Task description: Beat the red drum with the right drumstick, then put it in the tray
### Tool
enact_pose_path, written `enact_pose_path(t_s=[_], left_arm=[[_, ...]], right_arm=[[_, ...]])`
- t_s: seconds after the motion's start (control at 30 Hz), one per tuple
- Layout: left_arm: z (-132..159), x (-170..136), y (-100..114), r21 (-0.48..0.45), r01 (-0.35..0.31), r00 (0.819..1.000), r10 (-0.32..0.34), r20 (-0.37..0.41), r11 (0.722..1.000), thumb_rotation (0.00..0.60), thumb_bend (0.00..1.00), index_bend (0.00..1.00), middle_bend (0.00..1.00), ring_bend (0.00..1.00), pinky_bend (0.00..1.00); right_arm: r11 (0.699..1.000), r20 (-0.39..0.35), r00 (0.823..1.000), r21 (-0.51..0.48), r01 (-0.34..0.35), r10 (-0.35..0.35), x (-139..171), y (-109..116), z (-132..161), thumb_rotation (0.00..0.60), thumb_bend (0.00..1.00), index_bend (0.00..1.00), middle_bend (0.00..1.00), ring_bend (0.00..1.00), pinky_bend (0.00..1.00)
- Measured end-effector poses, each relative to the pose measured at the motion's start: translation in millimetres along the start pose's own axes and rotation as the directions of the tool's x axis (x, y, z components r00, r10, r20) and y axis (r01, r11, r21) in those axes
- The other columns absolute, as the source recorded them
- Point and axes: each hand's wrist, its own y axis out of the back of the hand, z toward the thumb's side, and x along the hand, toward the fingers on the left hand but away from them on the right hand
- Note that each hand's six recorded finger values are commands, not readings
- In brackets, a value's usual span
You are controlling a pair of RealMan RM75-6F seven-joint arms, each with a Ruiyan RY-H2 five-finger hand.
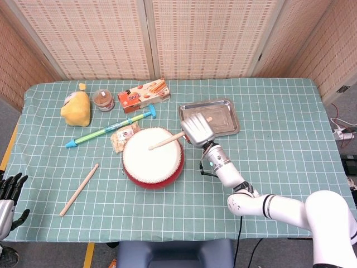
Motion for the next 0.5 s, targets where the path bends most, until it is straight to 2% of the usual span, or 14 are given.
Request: enact_pose_path(t_s=[0.07,0.13,0.33,0.4,0.5], left_arm=[[0.1,0.1,-0.9,0.0,0.003,1.0,-0.003,0.001,1.0,0.6,0.25,0.0,0.0,0.0,0.0],[0.0,0.1,-1.5,0.001,0.006,1.0,-0.006,0.001,1.0,0.6,0.25,0.0,0.0,0.0,0.0],[-1.5,-0.8,-2.2,0.002,0.01,1.0,-0.01,-0.005,1.0,0.6,0.25,0.0,0.0,0.0,0.0],[-2.0,-1.1,-2.3,0.002,0.011,1.0,-0.011,-0.007,1.0,0.6,0.25,0.0,0.0,0.0,0.0],[-2.5,-1.2,-1.2,0.001,0.007,1.0,-0.007,-0.009,1.0,0.6,0.25,0.0,0.0,0.0,0.0]], right_arm=[[1.0,0.0,1.0,-0.01,-0.004,0.004,0.2,-3.2,-1.7,0.6,0.97,1.0,1.0,1.0,1.0],[0.999,0.001,1.0,0.022,-0.025,0.025,0.7,-11.4,-4.6,0.6,0.97,1.0,1.0,1.0,1.0],[0.977,0.013,0.996,0.19,-0.092,0.091,2.4,-35.7,-11.4,0.6,0.98,1.0,1.0,1.0,1.0],[0.979,0.014,0.997,0.187,-0.083,0.081,1.5,-33.4,-9.9,0.6,0.99,1.0,1.0,1.0,1.0],[0.993,0.008,0.999,0.111,-0.042,0.041,-0.5,-21.8,-5.5,0.6,1.0,1.0,1.0,1.0,1.0]])
